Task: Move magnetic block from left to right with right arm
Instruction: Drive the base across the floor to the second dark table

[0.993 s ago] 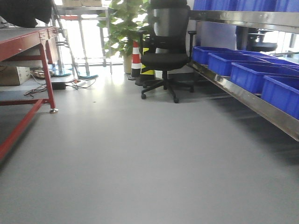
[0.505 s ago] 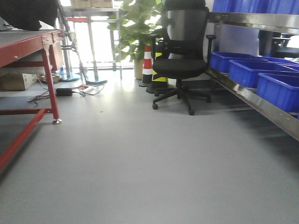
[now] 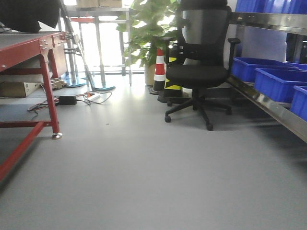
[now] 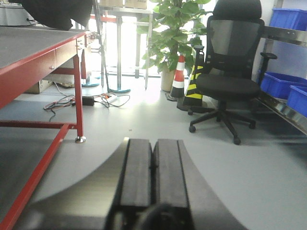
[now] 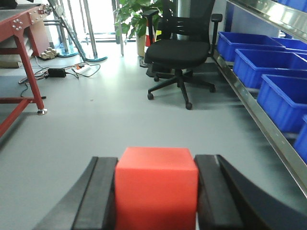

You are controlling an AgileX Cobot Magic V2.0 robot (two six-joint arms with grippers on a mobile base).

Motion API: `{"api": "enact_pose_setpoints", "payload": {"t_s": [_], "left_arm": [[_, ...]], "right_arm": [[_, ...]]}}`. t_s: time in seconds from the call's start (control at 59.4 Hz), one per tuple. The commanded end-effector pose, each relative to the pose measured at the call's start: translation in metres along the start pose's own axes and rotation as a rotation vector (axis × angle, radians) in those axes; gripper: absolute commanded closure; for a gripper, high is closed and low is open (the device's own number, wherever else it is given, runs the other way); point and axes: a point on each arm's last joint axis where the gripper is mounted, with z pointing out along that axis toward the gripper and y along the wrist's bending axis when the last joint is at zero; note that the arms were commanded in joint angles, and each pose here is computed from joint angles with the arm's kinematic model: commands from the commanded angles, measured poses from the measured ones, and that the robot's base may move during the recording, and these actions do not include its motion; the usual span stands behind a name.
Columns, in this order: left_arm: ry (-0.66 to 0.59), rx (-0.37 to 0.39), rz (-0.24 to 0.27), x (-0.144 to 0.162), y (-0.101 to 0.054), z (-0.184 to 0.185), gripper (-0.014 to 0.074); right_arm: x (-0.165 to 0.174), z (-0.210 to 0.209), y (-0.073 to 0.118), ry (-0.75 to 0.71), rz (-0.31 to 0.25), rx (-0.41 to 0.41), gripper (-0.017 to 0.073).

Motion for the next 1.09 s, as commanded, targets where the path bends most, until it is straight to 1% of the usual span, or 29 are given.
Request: {"api": "enact_pose_setpoints", "payload": {"t_s": [0.0, 1.077], "left_arm": [[-0.093, 0.006, -0.005, -0.0055, -0.0003, -0.0011, 0.0710], [-0.093, 0.005, -0.004, -0.0055, -0.0003, -0.0011, 0.0710]], "right_arm": [[-0.0150, -0.0015, 0.0016, -0.095, -0.010, -0.008, 0.0403], [-0.0151, -0.0015, 0.0016, -0.096, -0.010, -0.008, 0.0403]]}}
